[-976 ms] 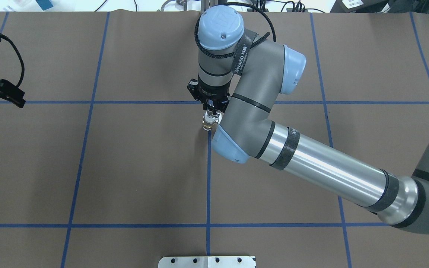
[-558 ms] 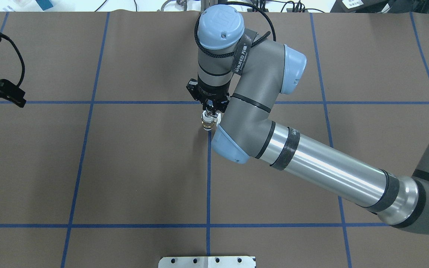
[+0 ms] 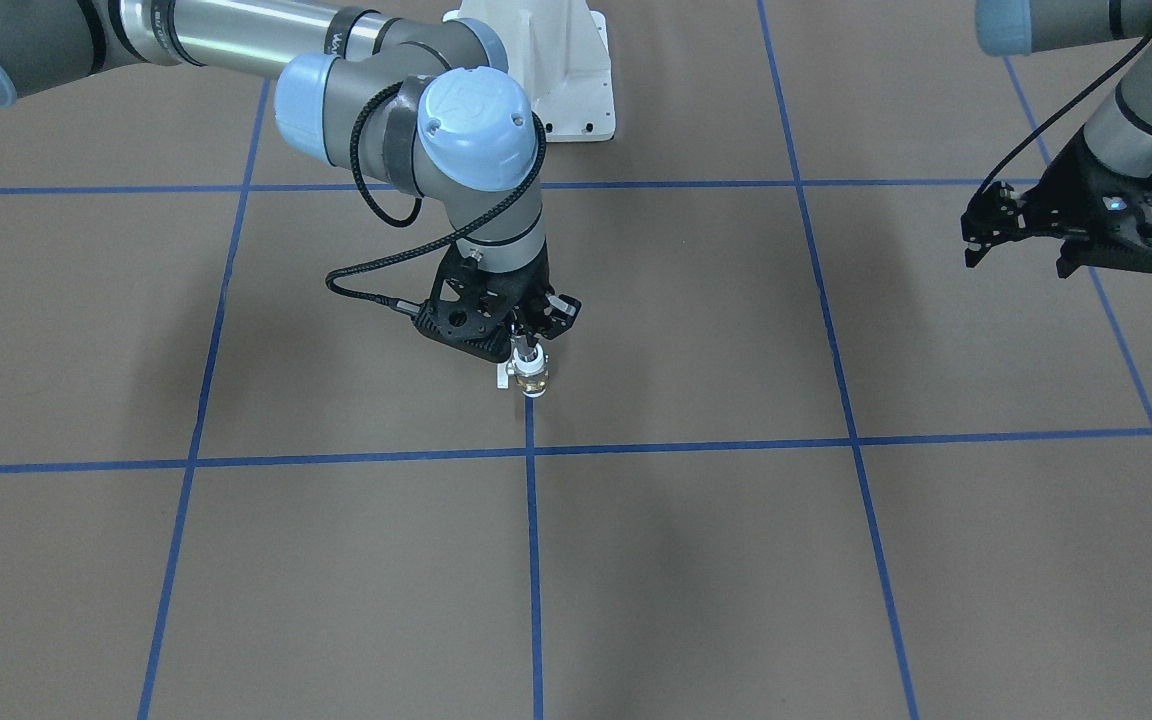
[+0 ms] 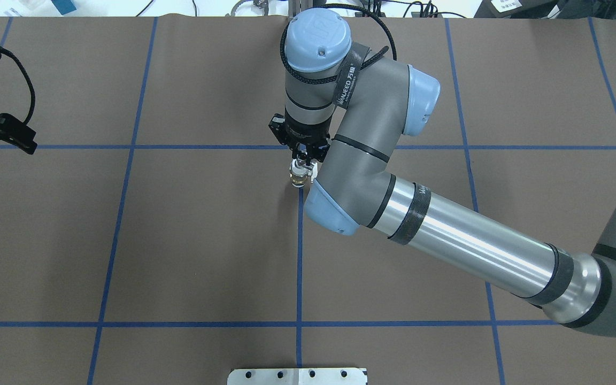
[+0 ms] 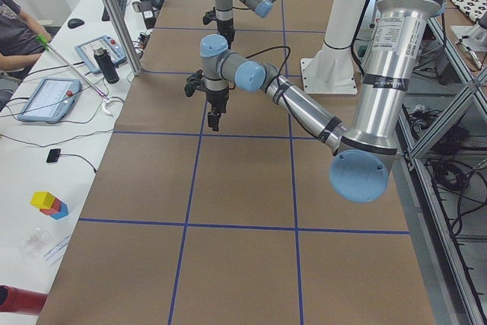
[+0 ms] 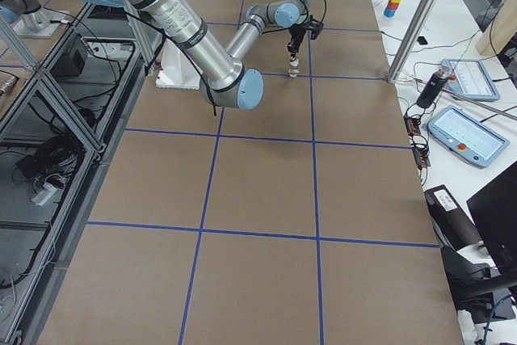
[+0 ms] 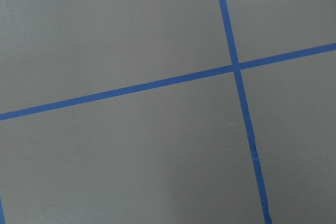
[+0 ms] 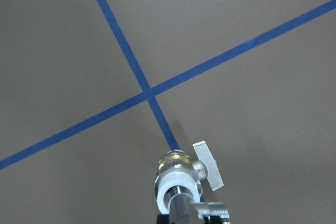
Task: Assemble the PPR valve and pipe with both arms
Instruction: 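Lower the fitting into the valve's white socket with the right gripper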
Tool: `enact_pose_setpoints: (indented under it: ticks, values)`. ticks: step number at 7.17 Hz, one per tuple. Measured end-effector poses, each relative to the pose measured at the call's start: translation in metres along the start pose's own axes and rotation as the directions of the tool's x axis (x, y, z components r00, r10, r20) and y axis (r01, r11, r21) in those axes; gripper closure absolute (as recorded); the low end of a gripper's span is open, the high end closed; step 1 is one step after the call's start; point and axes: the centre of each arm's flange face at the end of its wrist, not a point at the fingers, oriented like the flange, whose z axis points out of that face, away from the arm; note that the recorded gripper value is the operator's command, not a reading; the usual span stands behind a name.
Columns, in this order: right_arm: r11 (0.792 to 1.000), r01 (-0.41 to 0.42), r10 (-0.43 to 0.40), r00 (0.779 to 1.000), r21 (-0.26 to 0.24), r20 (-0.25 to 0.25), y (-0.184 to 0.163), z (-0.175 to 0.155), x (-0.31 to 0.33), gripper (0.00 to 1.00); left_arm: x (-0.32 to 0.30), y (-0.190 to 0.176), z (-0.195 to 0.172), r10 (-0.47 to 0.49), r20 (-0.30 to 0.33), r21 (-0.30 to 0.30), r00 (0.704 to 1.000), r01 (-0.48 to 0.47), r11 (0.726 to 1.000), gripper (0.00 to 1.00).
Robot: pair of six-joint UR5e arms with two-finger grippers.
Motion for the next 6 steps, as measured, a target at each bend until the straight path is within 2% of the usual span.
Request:
enact_pose_setpoints:
  ticks: [4,5,6]
  values:
    - [1.000,0.005,-0.005,1.000,0.001,0.009,-0.0036,0.0061,-0.0041,1.00,0.0000,0.0010,-0.0001,0.000,-0.003,-0.002,1.000,0.000,1.000,0.00]
    - [1.000,0.007,-0.007,1.000,0.001,0.016,-0.0051,0.0091,-0.0054,0.84,0.0001,0.0011,-0.0002,0.000,-0.004,-0.002,1.000,0.000,1.000,0.01]
    - [1.000,0.007,-0.007,1.000,0.001,0.020,-0.0057,0.0104,-0.0061,0.15,0.0001,0.0011,-0.0002,0.000,-0.004,-0.002,1.000,0.000,1.000,0.01]
